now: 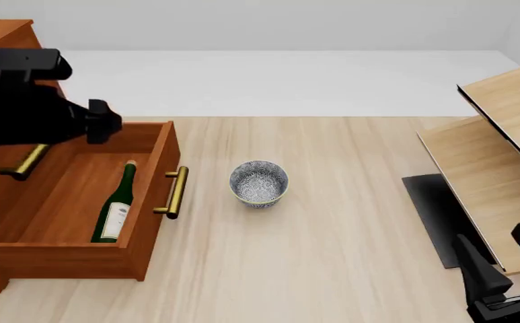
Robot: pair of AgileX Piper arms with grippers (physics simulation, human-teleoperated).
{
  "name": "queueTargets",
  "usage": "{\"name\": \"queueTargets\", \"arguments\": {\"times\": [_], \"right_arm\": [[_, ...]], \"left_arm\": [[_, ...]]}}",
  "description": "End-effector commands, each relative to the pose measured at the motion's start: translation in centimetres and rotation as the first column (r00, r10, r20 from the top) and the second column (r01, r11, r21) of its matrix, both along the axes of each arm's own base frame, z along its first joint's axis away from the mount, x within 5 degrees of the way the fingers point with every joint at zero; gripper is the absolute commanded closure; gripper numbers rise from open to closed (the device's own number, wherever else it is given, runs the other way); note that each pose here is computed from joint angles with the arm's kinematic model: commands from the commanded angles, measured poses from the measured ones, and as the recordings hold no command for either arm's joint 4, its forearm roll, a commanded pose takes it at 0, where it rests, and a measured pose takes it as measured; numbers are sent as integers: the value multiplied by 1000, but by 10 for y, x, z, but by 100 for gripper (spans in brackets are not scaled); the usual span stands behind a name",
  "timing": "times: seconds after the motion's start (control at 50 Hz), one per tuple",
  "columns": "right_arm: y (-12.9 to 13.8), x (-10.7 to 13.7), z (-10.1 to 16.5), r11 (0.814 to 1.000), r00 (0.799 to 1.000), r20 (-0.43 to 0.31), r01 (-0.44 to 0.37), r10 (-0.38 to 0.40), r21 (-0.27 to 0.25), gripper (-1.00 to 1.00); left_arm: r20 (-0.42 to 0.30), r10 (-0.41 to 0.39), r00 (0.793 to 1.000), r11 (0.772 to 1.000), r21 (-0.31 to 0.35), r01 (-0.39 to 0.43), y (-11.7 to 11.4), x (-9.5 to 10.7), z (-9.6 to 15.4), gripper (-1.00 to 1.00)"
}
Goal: Put the wine bottle in the bottom drawer of the cabinet.
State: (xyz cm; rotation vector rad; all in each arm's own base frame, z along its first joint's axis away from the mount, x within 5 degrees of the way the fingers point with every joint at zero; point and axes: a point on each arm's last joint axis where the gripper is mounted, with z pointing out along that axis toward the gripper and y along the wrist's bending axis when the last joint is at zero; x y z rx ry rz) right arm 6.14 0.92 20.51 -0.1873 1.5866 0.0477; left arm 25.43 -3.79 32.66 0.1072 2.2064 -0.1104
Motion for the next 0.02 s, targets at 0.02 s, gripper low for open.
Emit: {"name": "queueTargets", "arguments": {"times": [0.02], "right_arm": [[0,0,0,1000,1000,1,0,0,3,-100]], "left_arm": [[-5,2,1000,1000,-3,-2,-1,2,0,-100]]}}
